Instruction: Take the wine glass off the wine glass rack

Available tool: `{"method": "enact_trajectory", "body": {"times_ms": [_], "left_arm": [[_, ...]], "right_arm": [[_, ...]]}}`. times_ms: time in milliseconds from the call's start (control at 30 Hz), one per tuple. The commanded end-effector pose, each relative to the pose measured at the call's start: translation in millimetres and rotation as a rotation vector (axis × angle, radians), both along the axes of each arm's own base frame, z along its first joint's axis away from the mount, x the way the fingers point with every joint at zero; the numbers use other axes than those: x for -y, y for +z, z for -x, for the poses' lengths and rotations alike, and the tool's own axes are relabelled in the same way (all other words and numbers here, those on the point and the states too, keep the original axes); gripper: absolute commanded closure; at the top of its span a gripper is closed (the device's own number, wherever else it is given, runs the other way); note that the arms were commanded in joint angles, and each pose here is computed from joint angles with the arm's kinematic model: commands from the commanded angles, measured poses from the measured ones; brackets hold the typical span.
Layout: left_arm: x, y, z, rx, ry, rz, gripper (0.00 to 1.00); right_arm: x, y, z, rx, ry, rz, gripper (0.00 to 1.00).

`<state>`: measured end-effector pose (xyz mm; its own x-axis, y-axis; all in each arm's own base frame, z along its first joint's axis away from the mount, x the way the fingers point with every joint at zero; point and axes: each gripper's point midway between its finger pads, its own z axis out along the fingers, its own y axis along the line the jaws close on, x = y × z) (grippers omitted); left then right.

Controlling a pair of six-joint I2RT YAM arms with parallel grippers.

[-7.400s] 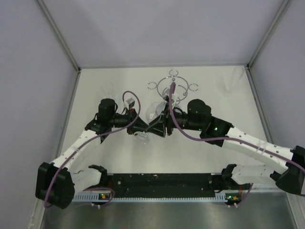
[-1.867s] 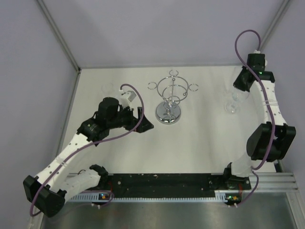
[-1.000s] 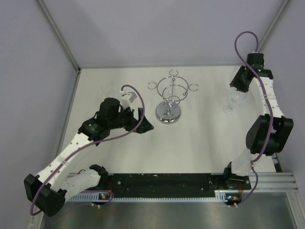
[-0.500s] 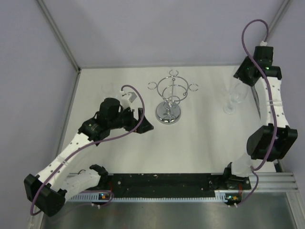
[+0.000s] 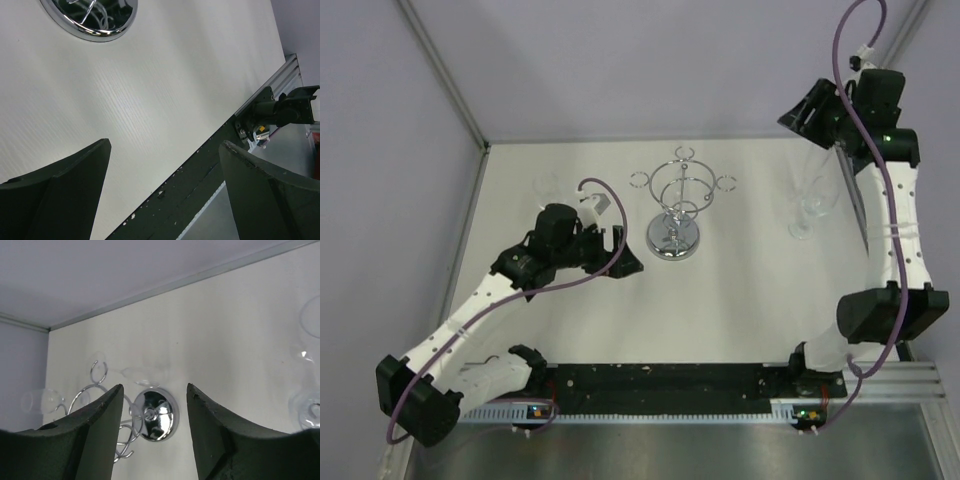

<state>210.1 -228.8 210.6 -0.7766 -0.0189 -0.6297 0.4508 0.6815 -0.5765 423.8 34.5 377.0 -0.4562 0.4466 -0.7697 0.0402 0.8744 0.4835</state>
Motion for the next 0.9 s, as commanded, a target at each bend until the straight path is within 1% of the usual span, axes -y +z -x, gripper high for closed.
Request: {"method": "enact_trajectory", "body": {"times_ms": [0, 33, 67, 300, 467, 667, 867], "left_arm": [[1, 6, -7, 0.040, 0.009, 0.016, 0.05], [2, 6, -6, 0.039, 0.006, 0.017, 0.04], [2, 6, -6, 0.039, 0.006, 0.017, 0.05], [0, 3, -7, 0.036, 0.011, 0.007, 0.05], [0, 1, -7, 0.031, 0.012, 0.001, 0.05], [0, -2, -7, 0.023, 0.010, -0.001, 0.05], [1, -2, -7, 0.020, 0.008, -0.001, 0.05]], "right_arm": [[-55, 2, -25, 0.020, 0.199, -0.141, 0.46], [-58, -1, -32, 0.021, 0.211, -0.150, 0.46], [-74, -2, -34, 0.022, 0.256, -0.165, 0.45], [-125, -18, -63, 0.029, 0.411, -0.266, 0.44], [-148, -36, -80, 0.000, 0.452, -0.318, 0.44], [-176, -48, -90, -0.017, 0.509, -0.371, 0.44], [-201, -51, -91, -0.021, 0.577, -0.425, 0.44]]}}
